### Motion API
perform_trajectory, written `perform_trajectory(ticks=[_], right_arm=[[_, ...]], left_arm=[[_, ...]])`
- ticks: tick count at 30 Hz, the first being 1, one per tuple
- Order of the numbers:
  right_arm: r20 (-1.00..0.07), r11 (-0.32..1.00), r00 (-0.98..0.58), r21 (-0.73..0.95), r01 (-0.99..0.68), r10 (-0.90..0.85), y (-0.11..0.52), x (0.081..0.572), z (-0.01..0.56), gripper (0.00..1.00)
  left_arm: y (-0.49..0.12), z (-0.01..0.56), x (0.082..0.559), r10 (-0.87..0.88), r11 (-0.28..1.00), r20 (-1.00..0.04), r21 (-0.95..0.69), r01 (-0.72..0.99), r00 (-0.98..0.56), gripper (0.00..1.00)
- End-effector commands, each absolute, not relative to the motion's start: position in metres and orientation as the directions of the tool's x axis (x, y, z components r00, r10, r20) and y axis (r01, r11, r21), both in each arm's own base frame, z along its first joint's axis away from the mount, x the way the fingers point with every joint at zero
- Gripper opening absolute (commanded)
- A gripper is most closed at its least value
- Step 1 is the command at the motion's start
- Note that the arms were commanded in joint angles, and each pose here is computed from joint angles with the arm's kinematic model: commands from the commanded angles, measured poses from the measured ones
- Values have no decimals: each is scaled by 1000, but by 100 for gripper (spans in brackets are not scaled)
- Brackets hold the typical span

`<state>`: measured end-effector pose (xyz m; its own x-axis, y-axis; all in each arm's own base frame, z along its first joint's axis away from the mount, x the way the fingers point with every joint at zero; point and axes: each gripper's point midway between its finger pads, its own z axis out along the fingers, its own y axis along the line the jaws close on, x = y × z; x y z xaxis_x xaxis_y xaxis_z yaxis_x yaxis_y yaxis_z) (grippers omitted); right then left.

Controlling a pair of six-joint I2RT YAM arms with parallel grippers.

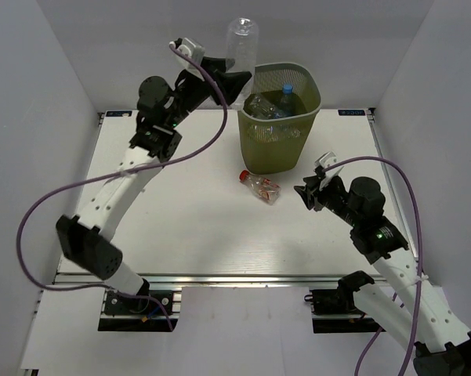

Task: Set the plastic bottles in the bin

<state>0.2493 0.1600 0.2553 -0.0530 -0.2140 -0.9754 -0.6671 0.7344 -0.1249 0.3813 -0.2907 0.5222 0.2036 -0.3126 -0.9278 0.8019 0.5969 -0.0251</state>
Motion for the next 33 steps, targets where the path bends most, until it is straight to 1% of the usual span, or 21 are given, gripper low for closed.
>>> perform_trajectory(ticks=[1, 2, 3, 6, 7, 9, 10, 12, 13, 14, 16, 17, 21, 22, 25, 26, 28, 29, 30, 32, 33], right_arm=[[-971, 692, -17, -157, -704, -238, 167, 246, 253, 44], [-970, 688, -14, -162, -707, -242, 168, 247, 251, 46], [-968, 680, -19, -163, -715, -251, 169, 246, 247, 46], [-964, 675, -18, -171, -718, -263, 170, 247, 244, 47], [-964, 677, -19, -173, -715, -266, 170, 248, 243, 47], [-962, 682, -16, -182, -708, -273, 169, 249, 242, 50], [-962, 681, -16, -182, -709, -274, 170, 249, 242, 55], [-960, 682, -19, -184, -708, -279, 170, 250, 240, 64], [-958, 681, -26, -184, -709, -286, 170, 251, 237, 70], [-959, 675, -22, -183, -714, -284, 172, 250, 238, 82], [-953, 659, -24, -190, -727, -302, 173, 249, 233, 89], [-951, 650, -26, -191, -735, -309, 174, 248, 231, 89], [-938, 613, -36, -195, -765, -344, 179, 248, 216, 89], [-935, 607, -34, -201, -769, -353, 180, 249, 214, 89], [-916, 578, -65, -193, -793, -395, 187, 253, 196, 89], [-901, 570, -90, -188, -800, -424, 189, 258, 185, 89], [-889, 558, -105, -184, -809, -446, 195, 263, 176, 88], [-880, 557, -123, -177, -812, -459, 198, 268, 167, 88], [-876, 558, -124, -181, -810, -465, 201, 272, 166, 88], [-844, 548, -184, -148, -823, -504, 211, 277, 143, 88], [-841, 552, -195, -140, -822, -505, 217, 286, 144, 90]], left_arm=[[-296, 549, 386, -494, 545, -835, -78, 835, 245, 0], [-301, 549, 389, -509, 540, -826, -86, 837, 243, 0], [-304, 542, 407, -513, 562, -823, -109, 820, 243, 0], [-313, 540, 422, -547, 562, -801, -136, 816, 244, 5], [-321, 524, 437, -535, 564, -815, -149, 812, 222, 7], [-332, 522, 446, -545, 572, -812, -176, 801, 211, 14], [-339, 502, 462, -528, 582, -829, -198, 789, 182, 24], [-344, 491, 474, -525, 605, -836, -233, 762, 161, 36], [-347, 489, 474, -528, 611, -835, -247, 752, 154, 55], [-348, 478, 481, -529, 633, -836, -275, 724, 145, 61], [-346, 465, 488, -515, 657, -849, -300, 691, 120, 83], [-350, 465, 486, -505, 658, -855, -294, 694, 116, 99], [-331, 495, 469, -452, 706, -877, -241, 666, 161, 100], [-318, 522, 449, -460, 707, -866, -224, 671, 195, 100], [-299, 519, 418, -421, 726, -895, -235, 646, 147, 100], [-280, 517, 393, -406, 735, -905, -242, 633, 125, 100], [-264, 505, 367, -364, 743, -925, -219, 632, 107, 100], [-260, 463, 361, -302, 760, -953, -218, 612, 35, 100], [-240, 475, 333, -303, 762, -950, -196, 617, 72, 100], [-226, 419, 318, -186, 796, -983, -152, 586, -1, 100], [-209, 422, 299, -175, 806, -984, -123, 579, 34, 100]])
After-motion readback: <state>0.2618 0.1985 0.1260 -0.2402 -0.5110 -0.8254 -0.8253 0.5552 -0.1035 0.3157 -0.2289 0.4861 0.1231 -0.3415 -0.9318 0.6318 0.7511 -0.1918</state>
